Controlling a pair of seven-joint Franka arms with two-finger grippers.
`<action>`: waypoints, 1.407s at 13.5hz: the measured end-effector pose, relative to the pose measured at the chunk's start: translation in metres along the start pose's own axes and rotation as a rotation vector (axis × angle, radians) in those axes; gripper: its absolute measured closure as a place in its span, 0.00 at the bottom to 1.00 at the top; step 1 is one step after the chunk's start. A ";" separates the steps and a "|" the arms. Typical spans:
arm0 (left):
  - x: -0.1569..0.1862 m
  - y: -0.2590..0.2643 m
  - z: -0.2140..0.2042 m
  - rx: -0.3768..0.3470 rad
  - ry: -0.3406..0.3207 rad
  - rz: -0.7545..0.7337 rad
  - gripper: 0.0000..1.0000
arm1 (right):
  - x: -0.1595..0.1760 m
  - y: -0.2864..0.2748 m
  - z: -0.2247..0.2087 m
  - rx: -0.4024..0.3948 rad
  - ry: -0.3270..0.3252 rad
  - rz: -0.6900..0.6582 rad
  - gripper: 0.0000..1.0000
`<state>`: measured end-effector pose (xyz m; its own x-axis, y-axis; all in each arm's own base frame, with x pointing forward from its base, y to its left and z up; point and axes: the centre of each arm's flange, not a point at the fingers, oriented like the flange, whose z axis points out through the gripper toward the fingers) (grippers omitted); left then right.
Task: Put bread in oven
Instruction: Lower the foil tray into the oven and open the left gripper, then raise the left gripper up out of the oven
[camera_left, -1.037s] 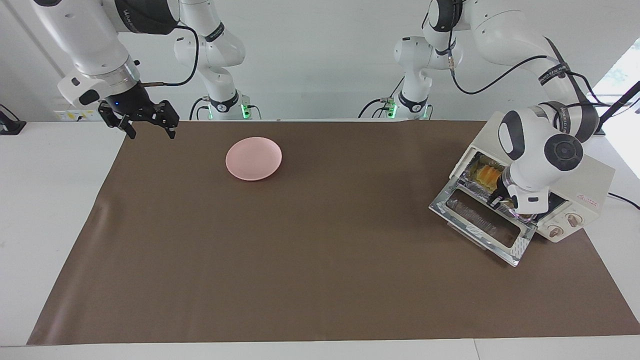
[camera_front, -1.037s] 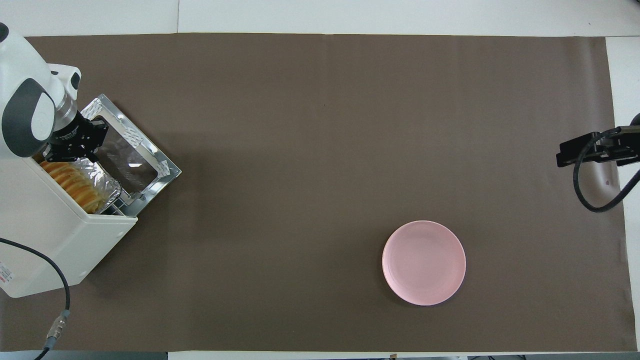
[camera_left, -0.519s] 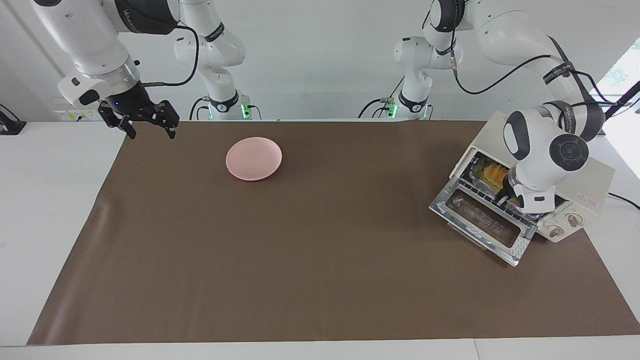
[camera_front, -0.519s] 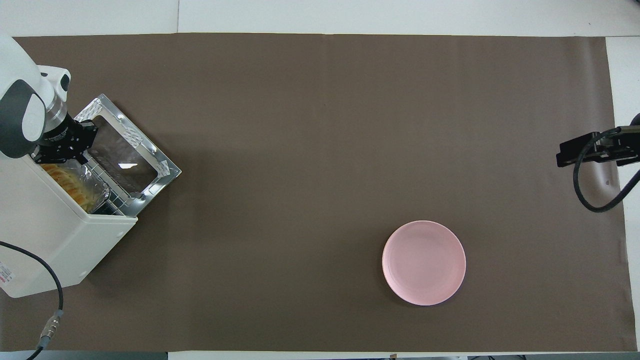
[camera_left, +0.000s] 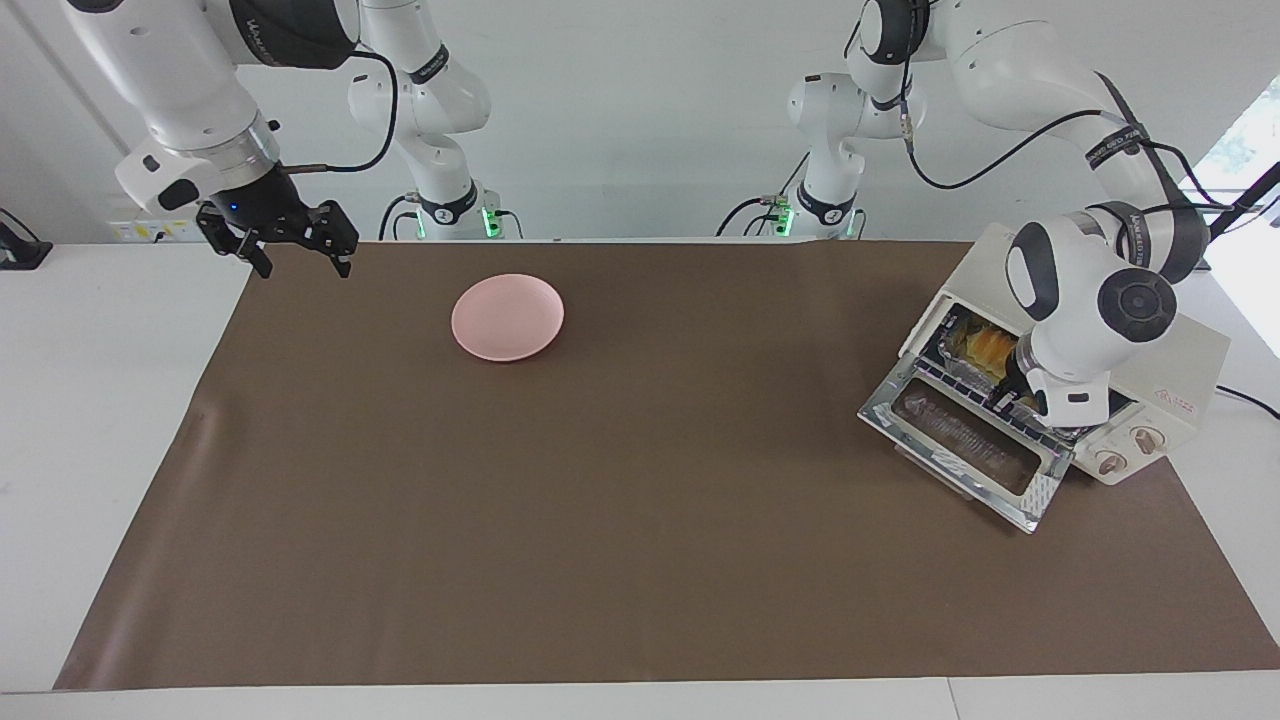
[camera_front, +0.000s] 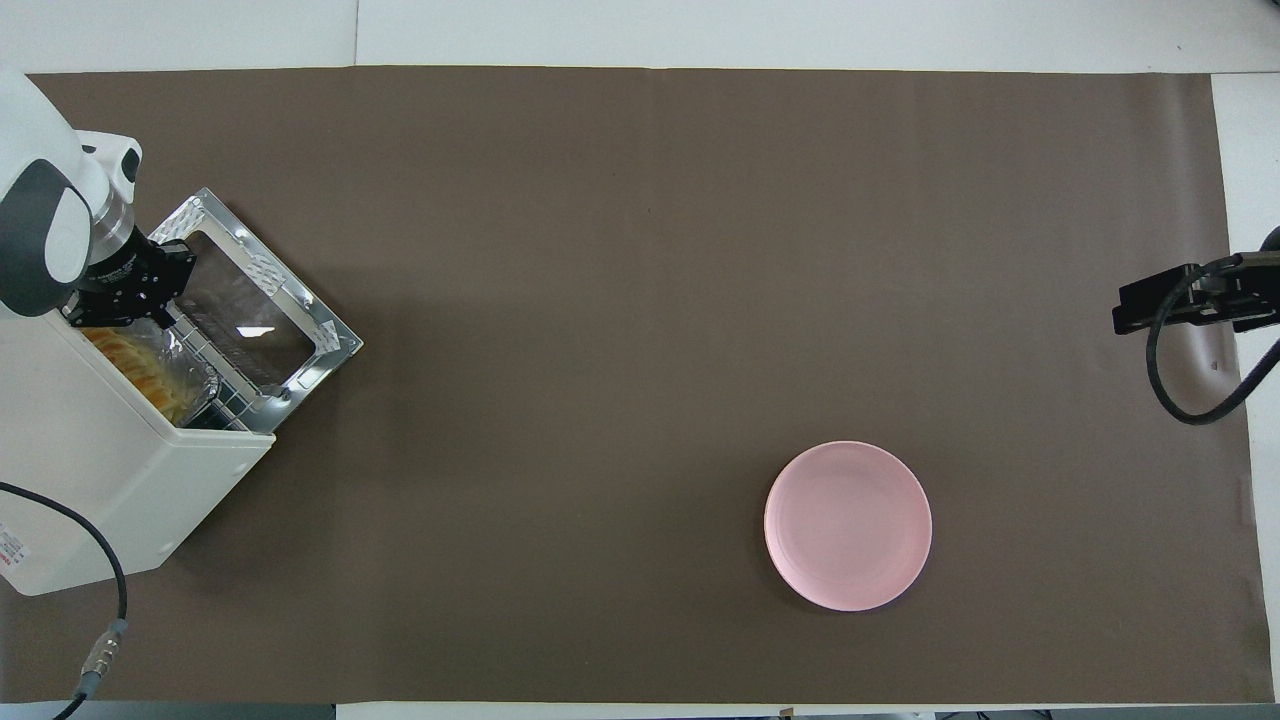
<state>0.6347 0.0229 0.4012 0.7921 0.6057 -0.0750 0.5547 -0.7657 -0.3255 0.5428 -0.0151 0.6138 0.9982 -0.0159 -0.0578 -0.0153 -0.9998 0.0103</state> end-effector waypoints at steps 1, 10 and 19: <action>0.001 0.000 -0.001 -0.002 0.005 0.017 0.68 | 0.000 0.000 0.000 0.000 0.000 0.000 0.00; 0.005 0.014 -0.059 -0.086 0.164 0.290 0.00 | 0.000 0.000 0.000 0.000 0.000 0.000 0.00; -0.041 0.023 -0.132 -0.126 0.129 0.457 0.00 | 0.000 0.000 0.000 0.000 0.000 0.000 0.00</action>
<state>0.6486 -0.0484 0.5210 0.9824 0.1757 -0.0638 0.1628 -0.9720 -0.1696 0.5428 -0.0151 0.6138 0.9982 -0.0159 -0.0578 -0.0153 -0.9998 0.0103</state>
